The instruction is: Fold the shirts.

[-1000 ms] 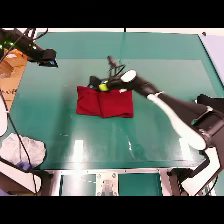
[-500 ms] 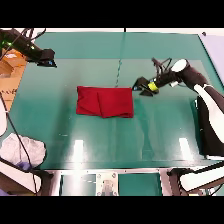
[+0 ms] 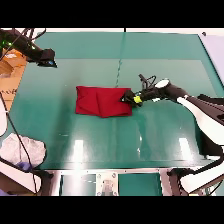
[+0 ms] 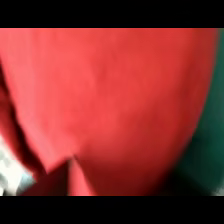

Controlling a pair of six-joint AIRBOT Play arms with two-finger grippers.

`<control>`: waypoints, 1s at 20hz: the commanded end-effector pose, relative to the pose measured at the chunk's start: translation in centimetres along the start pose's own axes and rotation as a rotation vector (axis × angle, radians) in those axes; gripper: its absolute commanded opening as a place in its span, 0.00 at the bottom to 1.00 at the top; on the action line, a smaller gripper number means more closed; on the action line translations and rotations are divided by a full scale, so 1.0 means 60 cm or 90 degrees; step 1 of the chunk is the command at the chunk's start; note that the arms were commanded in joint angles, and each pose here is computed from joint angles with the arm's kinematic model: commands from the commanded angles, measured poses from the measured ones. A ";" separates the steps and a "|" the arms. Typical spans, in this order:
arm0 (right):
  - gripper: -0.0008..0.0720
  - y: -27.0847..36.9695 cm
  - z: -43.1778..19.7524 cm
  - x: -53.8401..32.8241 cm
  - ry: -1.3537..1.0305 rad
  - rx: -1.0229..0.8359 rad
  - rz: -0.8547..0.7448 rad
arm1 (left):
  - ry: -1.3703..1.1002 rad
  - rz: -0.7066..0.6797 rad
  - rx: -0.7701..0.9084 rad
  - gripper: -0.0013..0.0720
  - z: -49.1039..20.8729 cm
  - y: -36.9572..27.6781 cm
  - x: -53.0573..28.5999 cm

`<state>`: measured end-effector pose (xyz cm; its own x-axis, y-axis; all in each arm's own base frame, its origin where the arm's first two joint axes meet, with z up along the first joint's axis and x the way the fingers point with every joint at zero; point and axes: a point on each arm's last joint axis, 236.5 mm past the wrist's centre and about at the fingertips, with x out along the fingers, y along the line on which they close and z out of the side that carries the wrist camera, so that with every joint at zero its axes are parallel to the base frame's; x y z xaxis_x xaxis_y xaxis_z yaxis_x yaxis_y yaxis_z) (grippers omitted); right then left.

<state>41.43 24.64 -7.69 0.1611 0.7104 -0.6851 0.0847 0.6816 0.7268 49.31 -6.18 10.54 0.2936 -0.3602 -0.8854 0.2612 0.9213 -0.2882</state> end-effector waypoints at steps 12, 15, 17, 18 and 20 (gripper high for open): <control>0.04 0.112 0.255 -0.605 -0.423 -0.061 0.061 | 0.009 -0.005 0.000 0.05 -0.006 -0.003 -0.001; 0.04 -0.002 0.270 -0.728 -0.519 0.014 0.019 | 0.008 -0.009 0.000 0.05 -0.005 -0.005 -0.001; 0.04 -0.078 0.266 -0.805 -0.582 0.061 -0.017 | 0.010 -0.011 -0.001 0.05 -0.007 -0.006 0.001; 0.04 -0.112 0.260 -0.839 -0.609 0.082 -0.036 | 0.015 -0.015 -0.004 0.06 -0.010 -0.006 0.006; 0.04 -0.172 0.240 -0.894 -0.648 0.121 -0.070 | 0.037 -0.020 -0.013 0.05 -0.025 -0.003 0.022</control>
<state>49.05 -15.79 22.31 0.8667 0.2493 -0.4321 0.1799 0.6517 0.7368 48.62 -6.51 9.79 0.2569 -0.3751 -0.8907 0.2578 0.9148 -0.3109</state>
